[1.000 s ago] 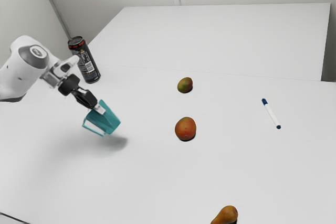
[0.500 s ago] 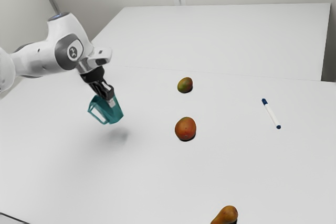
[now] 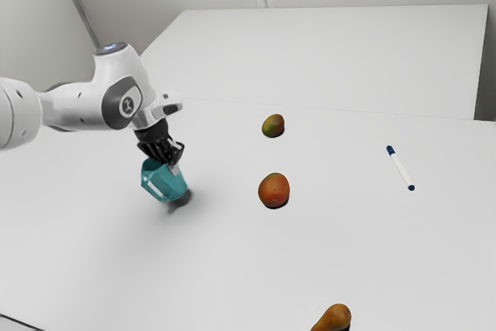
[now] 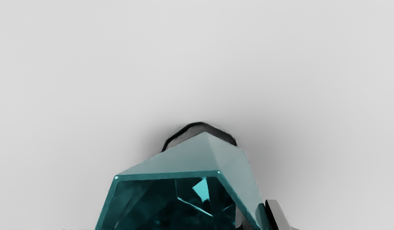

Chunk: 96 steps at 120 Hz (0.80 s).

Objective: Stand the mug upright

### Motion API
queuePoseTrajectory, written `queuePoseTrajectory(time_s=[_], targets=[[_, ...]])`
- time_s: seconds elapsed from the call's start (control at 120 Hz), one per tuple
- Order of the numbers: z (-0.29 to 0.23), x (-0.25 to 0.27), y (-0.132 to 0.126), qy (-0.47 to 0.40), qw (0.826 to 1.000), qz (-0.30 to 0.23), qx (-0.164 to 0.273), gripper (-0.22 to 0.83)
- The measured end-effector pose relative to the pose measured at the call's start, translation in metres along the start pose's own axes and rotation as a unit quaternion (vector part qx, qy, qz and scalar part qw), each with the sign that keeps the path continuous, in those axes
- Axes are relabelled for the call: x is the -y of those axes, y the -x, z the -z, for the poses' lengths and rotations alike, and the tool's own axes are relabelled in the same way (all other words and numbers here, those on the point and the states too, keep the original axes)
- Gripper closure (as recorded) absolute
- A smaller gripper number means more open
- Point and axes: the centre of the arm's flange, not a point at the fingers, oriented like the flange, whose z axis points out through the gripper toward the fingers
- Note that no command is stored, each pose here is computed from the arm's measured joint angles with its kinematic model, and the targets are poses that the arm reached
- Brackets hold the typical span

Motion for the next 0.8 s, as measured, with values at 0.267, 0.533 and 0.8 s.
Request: queuePoseTrajectory(time_s=[0.267,0.533,0.8], targets=[[-0.015,-0.002,-0.001,0.003,0.999,0.049,0.010,0.64],[-0.002,-0.010,-0.001,0.006,0.998,0.070,0.002,0.19],[0.100,-0.049,-0.033,0.013,0.998,0.047,-0.046,0.06]])
